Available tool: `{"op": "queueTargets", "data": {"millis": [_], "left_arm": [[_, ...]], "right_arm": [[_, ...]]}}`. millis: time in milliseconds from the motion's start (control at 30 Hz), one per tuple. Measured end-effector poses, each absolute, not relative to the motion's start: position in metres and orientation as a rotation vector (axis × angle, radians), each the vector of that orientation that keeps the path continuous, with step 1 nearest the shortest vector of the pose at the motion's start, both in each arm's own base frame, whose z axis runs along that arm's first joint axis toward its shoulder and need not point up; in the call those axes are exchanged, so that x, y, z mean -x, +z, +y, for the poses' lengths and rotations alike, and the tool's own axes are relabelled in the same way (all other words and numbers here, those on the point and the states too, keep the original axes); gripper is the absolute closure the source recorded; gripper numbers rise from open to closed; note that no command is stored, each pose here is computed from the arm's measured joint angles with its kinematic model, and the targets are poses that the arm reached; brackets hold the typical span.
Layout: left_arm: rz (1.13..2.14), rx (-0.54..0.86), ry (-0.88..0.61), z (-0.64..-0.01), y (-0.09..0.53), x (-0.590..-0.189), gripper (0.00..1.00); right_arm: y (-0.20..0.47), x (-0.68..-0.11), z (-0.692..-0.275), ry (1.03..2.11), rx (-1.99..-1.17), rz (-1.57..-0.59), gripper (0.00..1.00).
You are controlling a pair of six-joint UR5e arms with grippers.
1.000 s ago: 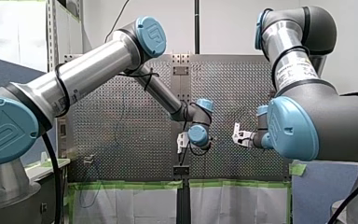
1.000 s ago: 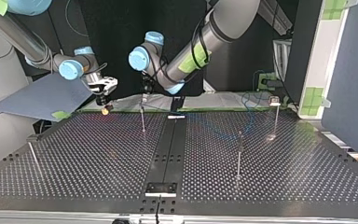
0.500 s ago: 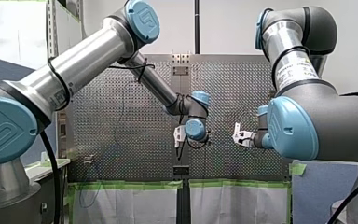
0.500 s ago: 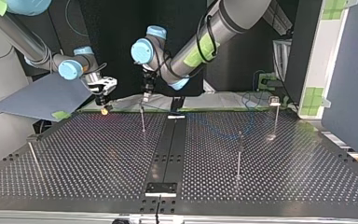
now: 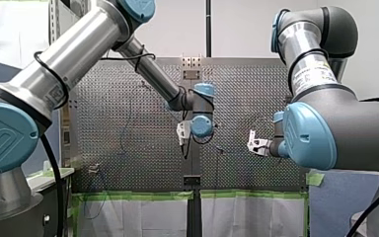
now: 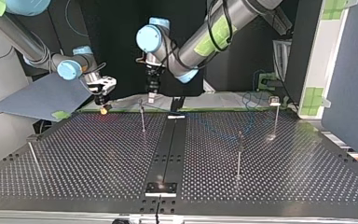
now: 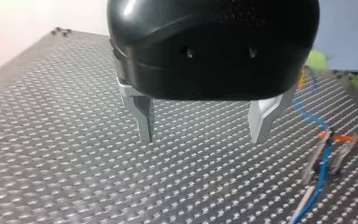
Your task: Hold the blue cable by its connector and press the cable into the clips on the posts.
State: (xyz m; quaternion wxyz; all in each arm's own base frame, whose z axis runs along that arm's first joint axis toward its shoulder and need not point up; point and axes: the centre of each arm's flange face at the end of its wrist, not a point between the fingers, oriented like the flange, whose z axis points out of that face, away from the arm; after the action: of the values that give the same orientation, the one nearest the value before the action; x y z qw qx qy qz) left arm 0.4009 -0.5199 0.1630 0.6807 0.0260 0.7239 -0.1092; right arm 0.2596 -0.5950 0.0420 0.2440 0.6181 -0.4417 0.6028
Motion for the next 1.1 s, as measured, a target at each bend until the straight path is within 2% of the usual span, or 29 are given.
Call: {"op": "queueTargets", "data": {"millis": [733,1100], "left_arm": [[1.481,0.091,-0.315,-0.478,0.224,-0.355,0.01],[1.452,0.142,-0.364,-0.457,0.244,-0.316,0.01]], "right_arm": [[0.044,-0.255,-0.596,1.631,-1.686,-1.223,1.0],[0.058,-0.245,-0.598,1.539,-1.655,-1.247,1.0]]}}
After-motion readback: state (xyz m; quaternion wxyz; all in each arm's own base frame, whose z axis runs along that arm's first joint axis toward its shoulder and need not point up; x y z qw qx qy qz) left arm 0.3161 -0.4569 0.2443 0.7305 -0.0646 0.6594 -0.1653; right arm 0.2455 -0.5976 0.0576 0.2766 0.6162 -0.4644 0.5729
